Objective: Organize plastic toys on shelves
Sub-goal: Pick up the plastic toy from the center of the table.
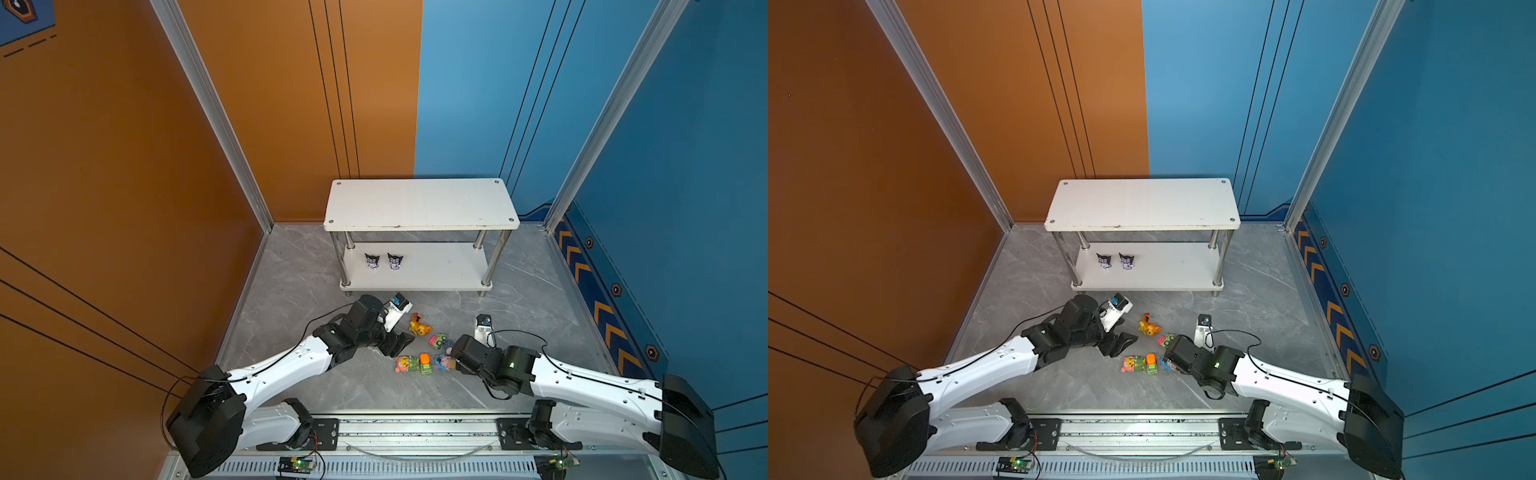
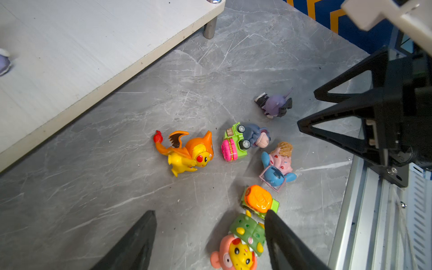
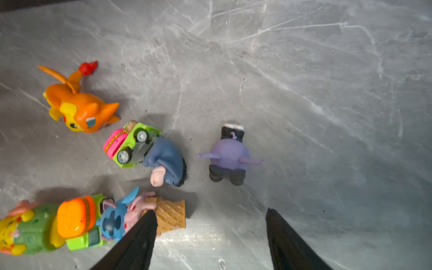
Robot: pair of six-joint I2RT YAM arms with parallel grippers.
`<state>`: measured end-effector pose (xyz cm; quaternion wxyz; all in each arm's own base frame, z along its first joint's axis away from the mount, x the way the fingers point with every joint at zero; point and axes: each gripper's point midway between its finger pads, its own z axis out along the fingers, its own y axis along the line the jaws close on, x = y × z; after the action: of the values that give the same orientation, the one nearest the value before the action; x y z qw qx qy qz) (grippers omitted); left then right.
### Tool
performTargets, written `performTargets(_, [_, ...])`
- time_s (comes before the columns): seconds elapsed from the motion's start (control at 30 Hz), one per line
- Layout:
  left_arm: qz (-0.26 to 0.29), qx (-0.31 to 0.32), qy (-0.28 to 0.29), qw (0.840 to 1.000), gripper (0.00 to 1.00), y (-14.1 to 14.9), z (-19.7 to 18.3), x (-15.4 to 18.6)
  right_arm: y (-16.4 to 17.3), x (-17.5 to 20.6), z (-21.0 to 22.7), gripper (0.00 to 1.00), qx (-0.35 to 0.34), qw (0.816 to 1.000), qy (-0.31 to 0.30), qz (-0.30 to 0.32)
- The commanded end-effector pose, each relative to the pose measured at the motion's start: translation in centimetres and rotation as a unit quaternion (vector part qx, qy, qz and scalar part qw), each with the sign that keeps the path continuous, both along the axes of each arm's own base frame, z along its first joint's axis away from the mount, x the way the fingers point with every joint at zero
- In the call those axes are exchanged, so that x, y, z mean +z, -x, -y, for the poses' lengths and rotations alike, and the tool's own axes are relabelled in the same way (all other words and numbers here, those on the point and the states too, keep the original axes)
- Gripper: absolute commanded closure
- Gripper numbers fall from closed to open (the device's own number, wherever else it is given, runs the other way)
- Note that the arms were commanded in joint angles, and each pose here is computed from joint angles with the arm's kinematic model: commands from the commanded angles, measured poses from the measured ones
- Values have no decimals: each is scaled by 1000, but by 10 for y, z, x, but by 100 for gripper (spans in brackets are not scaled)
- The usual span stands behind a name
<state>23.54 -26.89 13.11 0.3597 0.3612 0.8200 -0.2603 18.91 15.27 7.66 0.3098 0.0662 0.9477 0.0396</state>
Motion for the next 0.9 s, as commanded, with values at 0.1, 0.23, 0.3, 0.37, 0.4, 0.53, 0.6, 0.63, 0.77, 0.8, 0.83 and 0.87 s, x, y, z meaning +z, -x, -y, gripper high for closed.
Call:
performTargets(0.1, [1,0,16,1000,26,-4,5,12,-16,-20,13,29,-44,999,9,15])
performTargets(0.23, [0,2,11,1000,26,-4,3,11,-17,-30,15,30,-45,999,12,-1])
performTargets(0.3, [0,3,12,1000,26,-4,3,12,-19,-34,14,30,-45,999,10,-7])
performTargets(0.37, [0,3,13,1000,26,-4,4,13,-21,-36,14,31,-44,999,12,-9])
performTargets(0.4, [1,3,13,1000,26,-5,4,13,-21,-37,15,31,-44,999,14,-10])
performTargets(0.53, [2,2,11,1000,26,-6,5,13,-25,-41,16,34,-46,999,17,-14])
performTargets(0.6, [2,1,11,1000,26,-7,6,13,-26,-44,16,34,-46,999,19,-18])
performTargets(0.63, [2,1,9,1000,26,-7,6,12,-26,-45,16,35,-46,999,21,-20])
performTargets(0.77, [1,1,8,1000,26,-8,6,10,-29,-51,17,36,-45,998,30,-33])
performTargets(0.8, [1,1,9,1000,26,-8,7,11,-30,-52,17,36,-46,998,31,-35])
performTargets(0.83, [1,1,8,1000,26,-9,6,10,-30,-53,16,37,-43,998,31,-37])
performTargets(0.87, [2,2,7,1000,26,-9,6,10,-31,-53,16,38,-43,998,32,-38])
